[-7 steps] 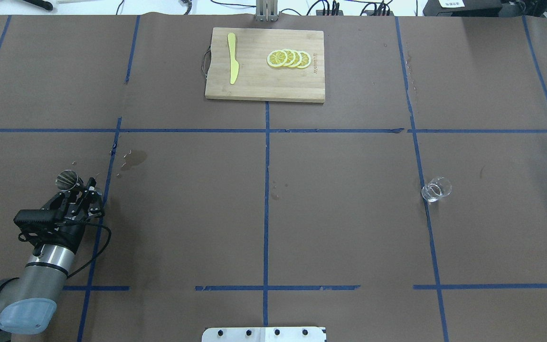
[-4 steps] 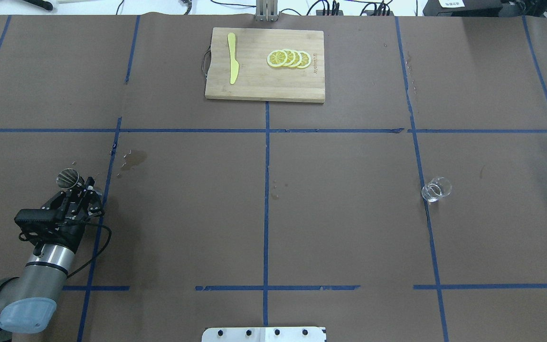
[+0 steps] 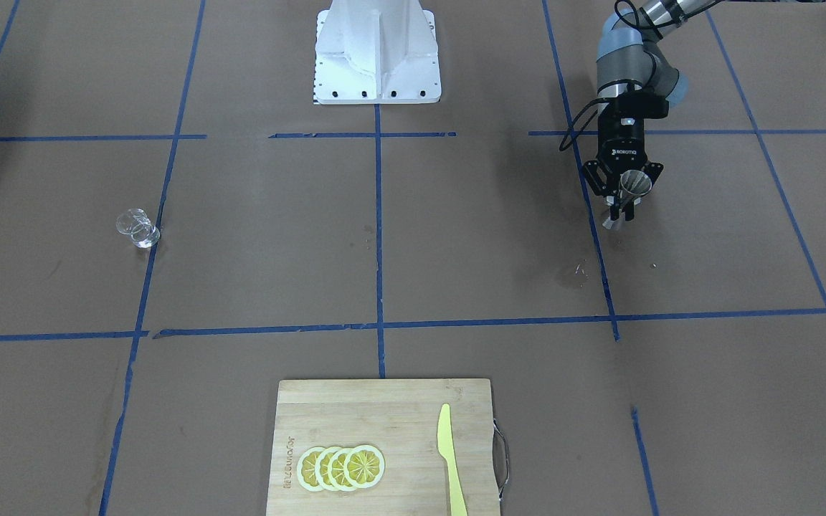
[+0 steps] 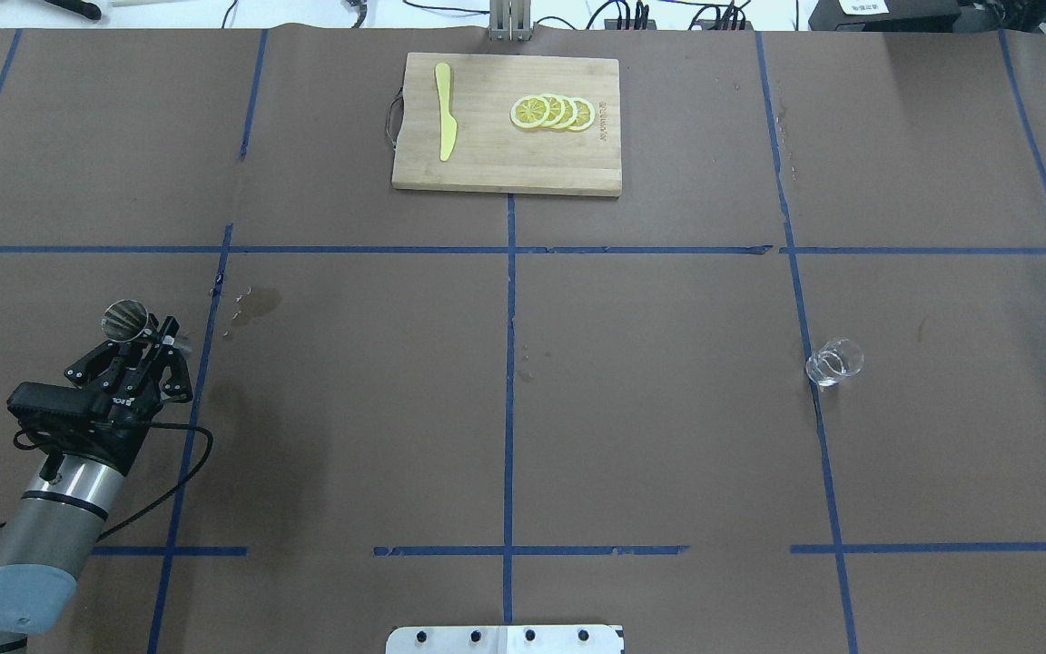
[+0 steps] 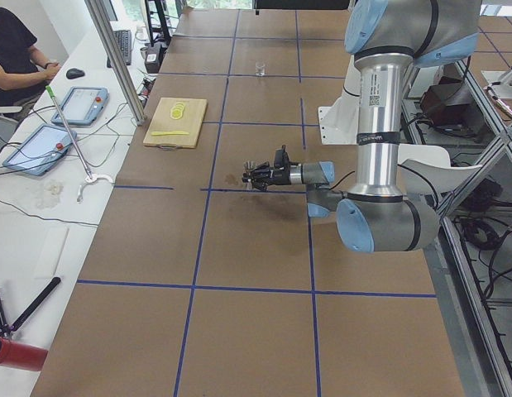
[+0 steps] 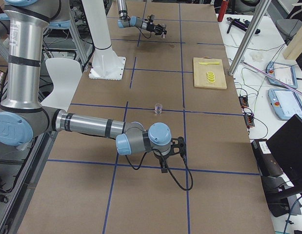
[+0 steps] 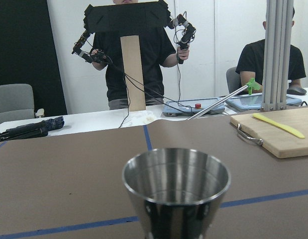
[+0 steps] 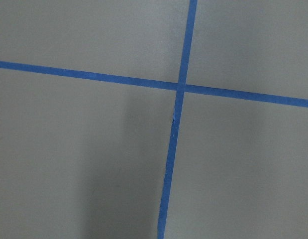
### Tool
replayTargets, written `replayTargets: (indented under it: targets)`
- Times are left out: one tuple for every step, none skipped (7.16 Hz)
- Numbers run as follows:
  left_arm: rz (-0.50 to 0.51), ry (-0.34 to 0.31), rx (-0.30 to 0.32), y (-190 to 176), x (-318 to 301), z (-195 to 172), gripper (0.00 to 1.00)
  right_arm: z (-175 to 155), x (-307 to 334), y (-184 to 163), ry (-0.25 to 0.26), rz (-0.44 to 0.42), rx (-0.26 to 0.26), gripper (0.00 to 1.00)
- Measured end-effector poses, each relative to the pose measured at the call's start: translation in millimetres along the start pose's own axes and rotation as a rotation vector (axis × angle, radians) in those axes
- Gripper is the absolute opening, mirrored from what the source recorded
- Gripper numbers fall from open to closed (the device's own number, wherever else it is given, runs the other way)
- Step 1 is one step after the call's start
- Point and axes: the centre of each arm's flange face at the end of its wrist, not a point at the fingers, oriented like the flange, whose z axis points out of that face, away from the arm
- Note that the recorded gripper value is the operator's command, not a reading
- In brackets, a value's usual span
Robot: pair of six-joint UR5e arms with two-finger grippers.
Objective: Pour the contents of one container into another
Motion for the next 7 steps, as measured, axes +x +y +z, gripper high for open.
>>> replayTargets:
  targets:
    - [0.006, 0.014, 0.005, -4, 4, 0, 0.0, 0, -1, -1, 0.0, -0.002, 0.001, 1.0]
    - [0.008, 0.039, 0.007, -11, 20, 1, 0.0, -1, -2, -3, 0.0, -0.005, 0.003, 1.0]
    - [0.017, 0.074, 0.013, -21, 48, 4, 0.0, -3, -4, -4, -0.001, -0.008, 0.008, 1.0]
    - [0.048, 0.107, 0.023, -32, 78, 6, 0.0, -6, -9, -7, -0.002, -0.018, 0.013, 1.0]
    - [0.075, 0.143, 0.029, -42, 108, 9, 0.0, -9, -18, -11, -0.004, -0.037, 0.021, 1.0]
    - [0.079, 0.187, 0.025, -51, 136, 12, 0.0, -12, -32, -15, -0.009, -0.066, 0.026, 1.0]
    - [0.089, 0.247, 0.006, -56, 159, 15, 0.0, -14, -50, -20, -0.016, -0.103, 0.03, 1.0]
